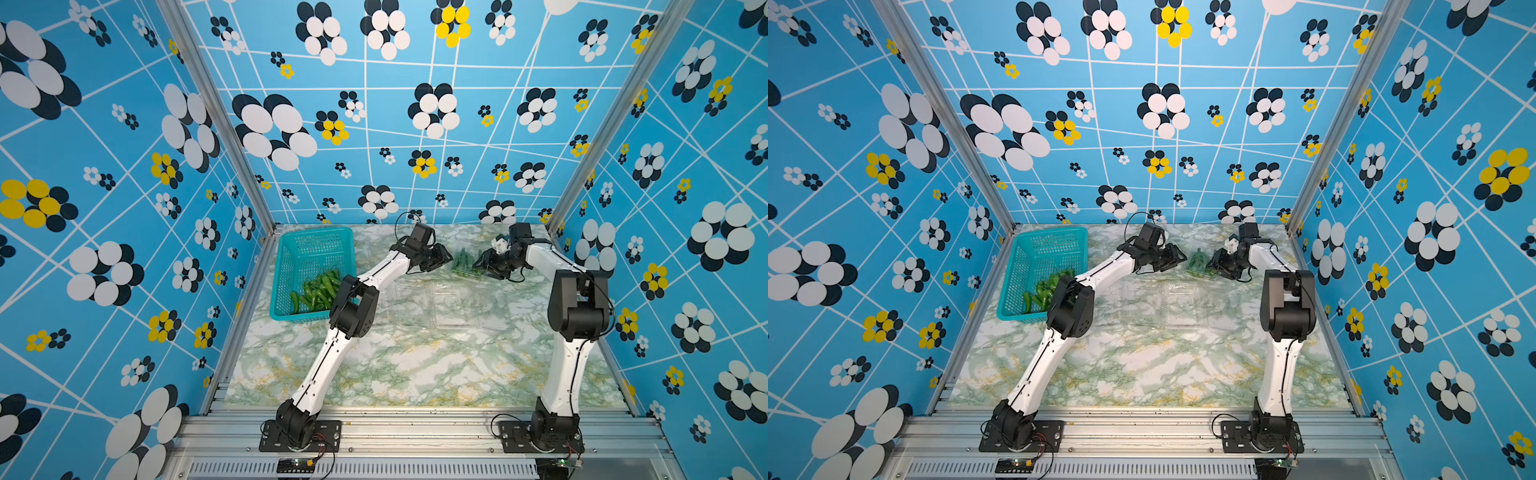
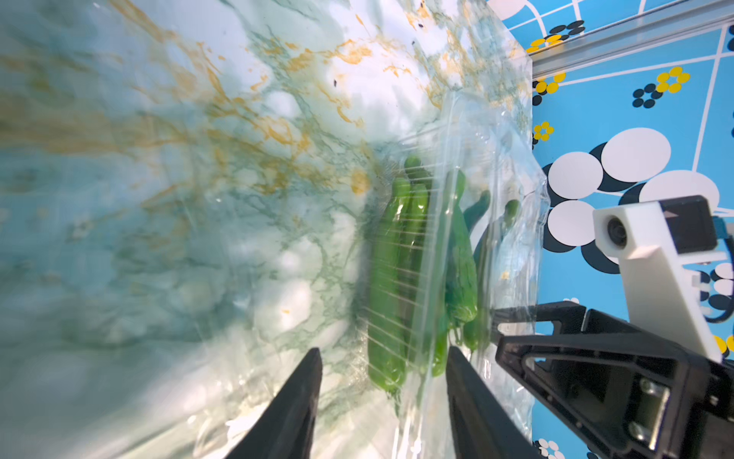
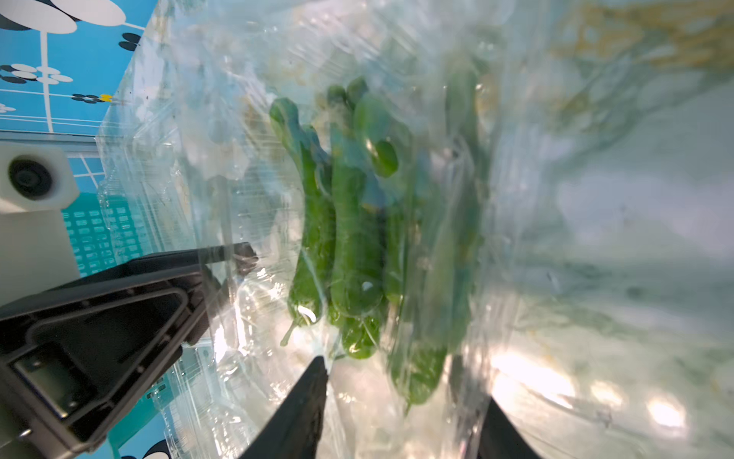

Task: Take small green peppers out of containers
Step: Move the packing box to the center of the board.

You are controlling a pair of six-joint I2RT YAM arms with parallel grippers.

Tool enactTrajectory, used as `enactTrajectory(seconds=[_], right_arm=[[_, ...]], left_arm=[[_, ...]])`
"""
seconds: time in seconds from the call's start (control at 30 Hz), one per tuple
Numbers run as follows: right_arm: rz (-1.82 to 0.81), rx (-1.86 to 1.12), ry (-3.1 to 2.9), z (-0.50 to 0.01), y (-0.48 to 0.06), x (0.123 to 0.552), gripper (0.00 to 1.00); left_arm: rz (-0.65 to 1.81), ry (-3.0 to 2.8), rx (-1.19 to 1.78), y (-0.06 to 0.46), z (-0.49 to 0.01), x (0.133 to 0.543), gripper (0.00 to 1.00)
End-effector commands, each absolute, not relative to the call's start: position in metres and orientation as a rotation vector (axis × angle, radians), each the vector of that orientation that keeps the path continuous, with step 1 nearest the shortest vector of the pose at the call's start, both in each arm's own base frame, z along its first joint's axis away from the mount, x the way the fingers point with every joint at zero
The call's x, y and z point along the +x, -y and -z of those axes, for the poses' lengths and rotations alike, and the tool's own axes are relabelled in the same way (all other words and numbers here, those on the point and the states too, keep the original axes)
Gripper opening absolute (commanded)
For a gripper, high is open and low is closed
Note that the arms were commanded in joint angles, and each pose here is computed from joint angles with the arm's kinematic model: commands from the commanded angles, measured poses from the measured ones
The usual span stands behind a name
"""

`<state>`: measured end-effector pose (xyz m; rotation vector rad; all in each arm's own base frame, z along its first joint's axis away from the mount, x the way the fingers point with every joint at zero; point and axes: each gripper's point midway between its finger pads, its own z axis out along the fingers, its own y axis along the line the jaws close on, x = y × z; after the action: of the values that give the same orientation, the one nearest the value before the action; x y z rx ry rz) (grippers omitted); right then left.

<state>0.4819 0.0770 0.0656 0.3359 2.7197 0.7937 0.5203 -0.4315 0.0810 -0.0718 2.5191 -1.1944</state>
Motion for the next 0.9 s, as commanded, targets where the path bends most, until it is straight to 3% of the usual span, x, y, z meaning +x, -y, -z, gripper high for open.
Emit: enactTrajectory(seconds=[0.0,0.17,0.33,0.57,0.87], right_arm=[[-0.802,0.353,-2.727,-0.073,-0.08,0.46,0.51],[-0.816,0.378,-2.726,-0.073,-0.081,0.444,0.52],[-0.793,0.378,-2.722,-0.075,-0.079,0.444,0.52],[-0.761,0.38,-2.741,-0.069,-0.075,0.449,0.53],[-0.765,0.369,-2.742,-0.068,-0.076,0.453,0.53]], left_arm=[[1.19,-2.426,0.069,0.441,-0.138,0.5,0.52],[1.047,-2.437,0.087,0.415,-0.163,0.487,0.52],[0.956,-2.589,0.134,0.396,-0.173,0.443,0.52],[0.84,-2.871,0.311,0.408,-0.151,0.353,0.52],[0.76,-3.014,0.314,0.409,-0.112,0.321,0.51]])
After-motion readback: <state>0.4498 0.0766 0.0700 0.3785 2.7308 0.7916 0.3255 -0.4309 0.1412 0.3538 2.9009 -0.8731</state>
